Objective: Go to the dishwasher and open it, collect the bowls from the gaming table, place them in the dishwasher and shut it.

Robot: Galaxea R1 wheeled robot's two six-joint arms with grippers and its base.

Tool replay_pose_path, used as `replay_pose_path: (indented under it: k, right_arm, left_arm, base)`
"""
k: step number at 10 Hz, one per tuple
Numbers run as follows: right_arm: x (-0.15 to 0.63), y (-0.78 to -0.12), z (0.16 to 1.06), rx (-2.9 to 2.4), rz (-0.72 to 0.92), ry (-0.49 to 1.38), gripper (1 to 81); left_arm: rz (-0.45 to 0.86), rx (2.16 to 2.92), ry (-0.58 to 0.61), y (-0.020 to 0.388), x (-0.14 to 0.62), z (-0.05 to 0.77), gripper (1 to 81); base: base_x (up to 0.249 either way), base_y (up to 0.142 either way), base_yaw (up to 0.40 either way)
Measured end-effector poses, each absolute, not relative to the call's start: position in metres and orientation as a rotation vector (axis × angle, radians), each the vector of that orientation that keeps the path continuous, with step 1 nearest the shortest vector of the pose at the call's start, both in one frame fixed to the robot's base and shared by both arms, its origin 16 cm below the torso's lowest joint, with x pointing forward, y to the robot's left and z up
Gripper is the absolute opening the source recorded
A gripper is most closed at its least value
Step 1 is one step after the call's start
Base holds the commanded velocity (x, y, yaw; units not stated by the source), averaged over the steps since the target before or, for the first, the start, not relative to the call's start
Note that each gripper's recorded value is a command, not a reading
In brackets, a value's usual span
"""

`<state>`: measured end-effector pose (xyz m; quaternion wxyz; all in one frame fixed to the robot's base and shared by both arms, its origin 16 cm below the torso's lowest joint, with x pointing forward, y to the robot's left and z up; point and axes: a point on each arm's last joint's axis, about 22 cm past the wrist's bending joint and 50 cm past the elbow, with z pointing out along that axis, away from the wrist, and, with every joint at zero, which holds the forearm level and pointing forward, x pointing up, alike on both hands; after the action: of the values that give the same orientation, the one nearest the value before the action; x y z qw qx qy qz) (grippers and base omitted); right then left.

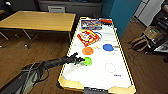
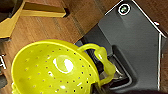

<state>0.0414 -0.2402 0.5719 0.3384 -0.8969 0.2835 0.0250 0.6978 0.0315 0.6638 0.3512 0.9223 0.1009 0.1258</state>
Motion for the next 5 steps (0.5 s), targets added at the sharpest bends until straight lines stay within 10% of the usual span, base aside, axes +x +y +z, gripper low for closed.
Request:
replay_pose_path:
  k: [5]
  right_arm:
    - [0.0421, -0.2337, 0.5717, -2.326, 0.066, 0.739, 1.0]
  left_arm:
    - [0.322, 2.383, 0.253, 0.0241, 0.6966, 0.665, 81.1]
  base:
    - [0.0, 0.0, 0.0]
